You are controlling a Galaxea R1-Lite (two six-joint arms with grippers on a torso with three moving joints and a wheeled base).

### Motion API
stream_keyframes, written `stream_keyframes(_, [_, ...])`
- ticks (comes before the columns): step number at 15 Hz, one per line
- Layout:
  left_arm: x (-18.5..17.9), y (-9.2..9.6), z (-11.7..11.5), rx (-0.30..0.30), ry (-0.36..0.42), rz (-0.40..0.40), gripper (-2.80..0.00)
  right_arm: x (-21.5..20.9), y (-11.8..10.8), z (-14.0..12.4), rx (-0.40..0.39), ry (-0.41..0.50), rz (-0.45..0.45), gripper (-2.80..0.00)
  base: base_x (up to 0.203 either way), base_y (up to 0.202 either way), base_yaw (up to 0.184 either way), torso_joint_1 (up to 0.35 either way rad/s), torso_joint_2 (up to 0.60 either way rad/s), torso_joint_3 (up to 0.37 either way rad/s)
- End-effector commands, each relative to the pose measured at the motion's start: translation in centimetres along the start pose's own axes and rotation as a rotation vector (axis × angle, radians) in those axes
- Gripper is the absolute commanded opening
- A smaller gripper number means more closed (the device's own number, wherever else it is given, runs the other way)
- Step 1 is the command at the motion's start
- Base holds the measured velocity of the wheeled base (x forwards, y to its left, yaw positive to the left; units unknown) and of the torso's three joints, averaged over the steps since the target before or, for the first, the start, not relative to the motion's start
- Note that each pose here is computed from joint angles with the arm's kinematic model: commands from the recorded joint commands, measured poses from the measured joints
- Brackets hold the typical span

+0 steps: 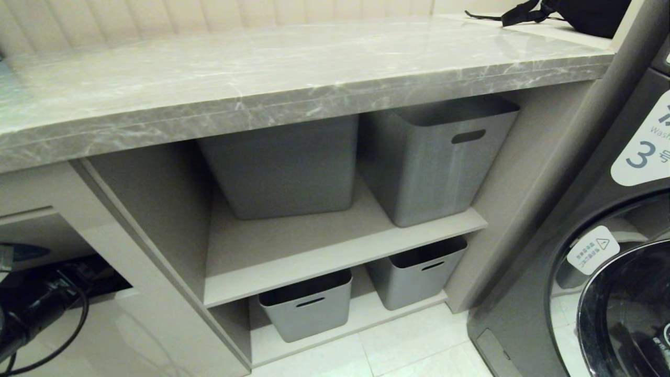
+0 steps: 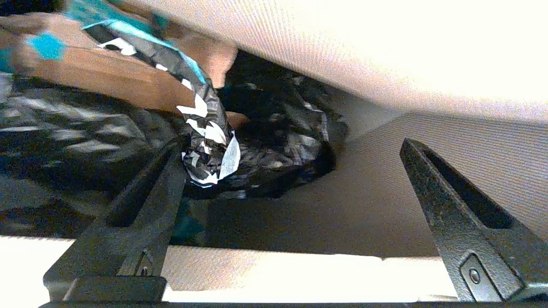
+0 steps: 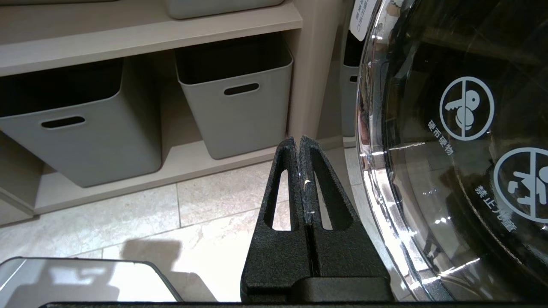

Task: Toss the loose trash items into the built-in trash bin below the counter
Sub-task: Put the garbage in the trash can

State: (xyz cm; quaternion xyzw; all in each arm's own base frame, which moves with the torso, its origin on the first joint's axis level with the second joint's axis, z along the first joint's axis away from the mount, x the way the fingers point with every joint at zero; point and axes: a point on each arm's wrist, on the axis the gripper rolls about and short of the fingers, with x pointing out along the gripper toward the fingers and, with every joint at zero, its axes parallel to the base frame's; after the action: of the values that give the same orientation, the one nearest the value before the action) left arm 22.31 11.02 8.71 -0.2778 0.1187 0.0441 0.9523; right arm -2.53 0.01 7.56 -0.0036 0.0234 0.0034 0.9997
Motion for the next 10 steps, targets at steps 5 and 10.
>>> stream_keyframes(5, [0.7, -0.5, 1.7, 0.068, -0.066, -0.041, 0.0, 0.0, 0.0, 0.0, 0.0, 0.002, 0.001, -2.8, 0.0, 0.0, 0.0, 0.0, 0.0, 0.0])
stream_keyframes(10, [-0.7, -0.2, 0.9, 0.237, -0.055, 0.016, 0.0, 0.0, 0.0, 0.0, 0.0, 0.001, 0.001, -2.8, 0.0, 0.0, 0.0, 0.0, 0.0, 0.0])
